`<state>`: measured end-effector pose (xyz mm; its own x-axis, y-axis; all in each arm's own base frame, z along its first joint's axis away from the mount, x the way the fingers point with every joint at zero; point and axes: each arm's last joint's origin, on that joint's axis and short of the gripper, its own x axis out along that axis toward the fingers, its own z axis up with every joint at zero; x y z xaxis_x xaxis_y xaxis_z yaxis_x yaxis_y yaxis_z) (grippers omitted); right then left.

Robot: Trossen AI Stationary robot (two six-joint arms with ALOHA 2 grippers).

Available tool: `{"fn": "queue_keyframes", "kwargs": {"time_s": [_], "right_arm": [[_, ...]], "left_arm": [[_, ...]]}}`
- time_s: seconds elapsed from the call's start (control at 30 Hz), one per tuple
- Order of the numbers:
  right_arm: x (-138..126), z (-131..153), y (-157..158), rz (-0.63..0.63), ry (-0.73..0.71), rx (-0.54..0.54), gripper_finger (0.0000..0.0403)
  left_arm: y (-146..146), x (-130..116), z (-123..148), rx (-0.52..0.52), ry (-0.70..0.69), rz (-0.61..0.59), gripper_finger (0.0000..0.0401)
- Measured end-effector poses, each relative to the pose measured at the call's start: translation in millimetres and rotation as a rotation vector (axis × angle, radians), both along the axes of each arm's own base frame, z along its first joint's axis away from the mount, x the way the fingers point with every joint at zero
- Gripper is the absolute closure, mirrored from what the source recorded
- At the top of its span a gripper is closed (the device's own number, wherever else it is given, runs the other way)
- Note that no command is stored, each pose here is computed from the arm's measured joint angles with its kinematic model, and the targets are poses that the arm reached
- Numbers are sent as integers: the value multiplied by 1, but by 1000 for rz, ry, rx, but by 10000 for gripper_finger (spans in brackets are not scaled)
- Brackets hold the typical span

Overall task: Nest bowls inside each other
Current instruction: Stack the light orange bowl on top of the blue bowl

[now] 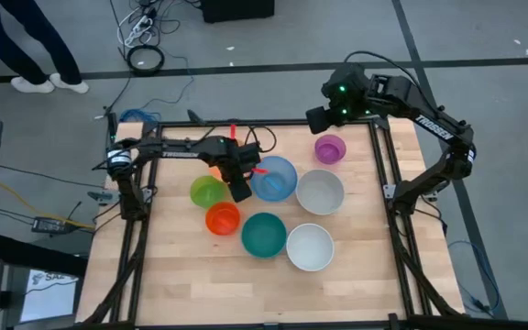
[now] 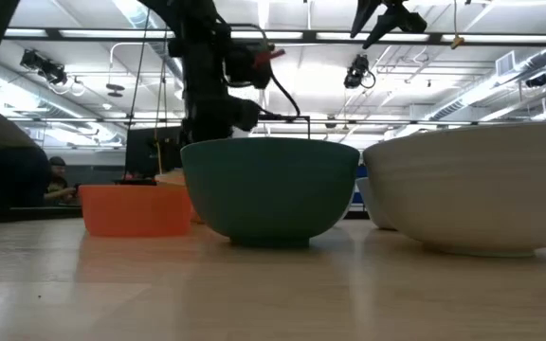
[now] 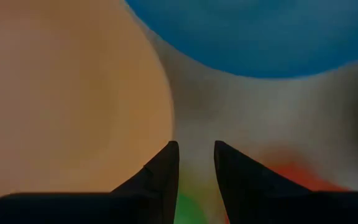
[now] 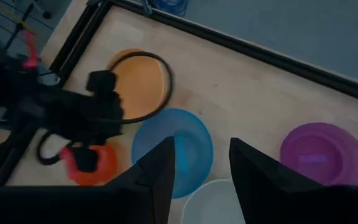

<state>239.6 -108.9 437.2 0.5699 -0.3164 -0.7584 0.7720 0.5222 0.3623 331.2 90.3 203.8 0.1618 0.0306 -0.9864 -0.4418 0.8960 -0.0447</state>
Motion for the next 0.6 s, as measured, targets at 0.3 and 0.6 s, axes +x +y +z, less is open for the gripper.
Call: {"fn": "queue_keyframes", "kwargs": {"time_s": [0.3, 0.6], "right_arm": [[0, 0, 2, 2, -15, 41, 261], [1, 0, 2, -2, -17, 46, 261]], "left_arm": [[2, 6, -18, -11, 42, -4, 291], [2, 5, -15, 6, 42, -4, 291]]}}
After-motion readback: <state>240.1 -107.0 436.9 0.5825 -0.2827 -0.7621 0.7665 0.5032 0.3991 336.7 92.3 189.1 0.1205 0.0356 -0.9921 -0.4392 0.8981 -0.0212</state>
